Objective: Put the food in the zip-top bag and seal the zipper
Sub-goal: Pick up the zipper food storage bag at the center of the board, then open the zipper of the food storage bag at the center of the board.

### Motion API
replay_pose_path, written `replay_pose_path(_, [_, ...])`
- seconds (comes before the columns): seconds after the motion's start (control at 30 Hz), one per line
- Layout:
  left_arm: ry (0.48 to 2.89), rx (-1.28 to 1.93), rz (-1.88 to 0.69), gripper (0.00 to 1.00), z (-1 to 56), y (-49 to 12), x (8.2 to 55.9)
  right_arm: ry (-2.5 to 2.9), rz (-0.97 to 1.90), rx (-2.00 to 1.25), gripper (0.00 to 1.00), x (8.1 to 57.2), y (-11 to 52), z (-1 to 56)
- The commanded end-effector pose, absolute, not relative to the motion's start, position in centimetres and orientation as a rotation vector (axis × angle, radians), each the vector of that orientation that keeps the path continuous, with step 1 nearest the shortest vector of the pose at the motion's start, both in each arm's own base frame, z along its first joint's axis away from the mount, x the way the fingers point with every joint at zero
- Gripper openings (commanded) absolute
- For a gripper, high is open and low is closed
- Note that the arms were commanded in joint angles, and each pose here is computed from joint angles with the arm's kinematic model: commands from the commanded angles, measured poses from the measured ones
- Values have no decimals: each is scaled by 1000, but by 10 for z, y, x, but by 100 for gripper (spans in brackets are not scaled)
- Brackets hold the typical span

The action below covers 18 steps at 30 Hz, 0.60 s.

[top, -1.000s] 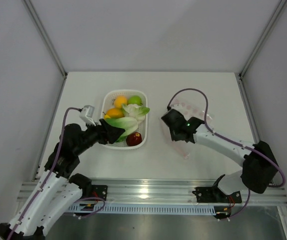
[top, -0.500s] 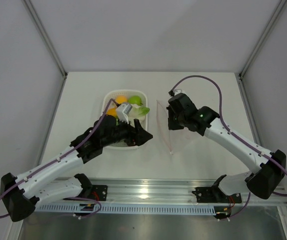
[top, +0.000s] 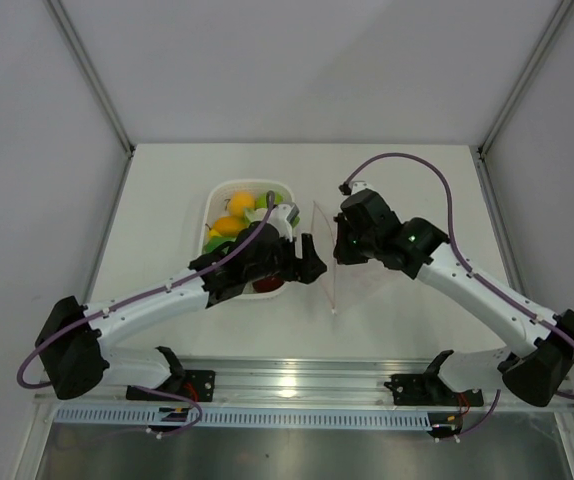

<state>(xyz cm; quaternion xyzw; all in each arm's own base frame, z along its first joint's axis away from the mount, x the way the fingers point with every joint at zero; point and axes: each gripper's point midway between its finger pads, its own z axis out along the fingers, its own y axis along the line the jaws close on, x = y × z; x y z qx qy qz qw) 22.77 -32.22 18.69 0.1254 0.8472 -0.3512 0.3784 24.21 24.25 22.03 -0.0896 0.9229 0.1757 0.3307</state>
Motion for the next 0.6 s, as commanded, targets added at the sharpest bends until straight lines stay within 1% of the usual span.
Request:
replay_pose_path(0.0, [2103,284,-869,83,201,-324,240,2374,507,-215,0,236,240,238])
replay_pose_path(0.1, [2104,289,-874,80,200,-329,242,2363,540,-211,0,234,242,242])
replay_pose_path(0.13, [2104,294,-877,76,200,-331,242,2363,549,-212,0,233,243,242])
replay_pose_path(0.17, [2112,309,-890,69,197,-335,242,2355,557,-211,0,233,243,244])
replay_pose_path(0.2, [2100,320,-902,60,203,-338,242,2349,565,-208,0,233,244,246])
replay_pose_path(0.23, [2099,330,-910,39,203,-340,242,2347,562,-203,0,234,243,246])
replay_pose_path(0.27, [2095,342,-916,30,204,-342,242,2345,558,-201,0,234,241,246])
replay_pose_path(0.3, [2082,348,-939,22,211,-346,242,2347,558,-194,0,235,240,245])
replay_pose_path(0.33, [2076,361,-965,6,213,-350,240,2342,560,-190,0,235,240,245])
replay_pose_path(0.37, [2065,359,-988,1,219,-352,239,2347,558,-190,3,235,239,243])
replay_pose_path(0.43, [2041,368,-1034,0,226,-356,236,2344,562,-175,7,237,238,241])
replay_pose_path(0.47, [2030,362,-1054,1,231,-358,234,2349,556,-173,19,237,238,238])
replay_pose_path(0.53, [2026,356,-1067,1,236,-358,232,2353,545,-163,30,239,238,235])
replay_pose_path(0.57, [2031,346,-1076,1,236,-358,231,2355,526,-157,33,241,236,233])
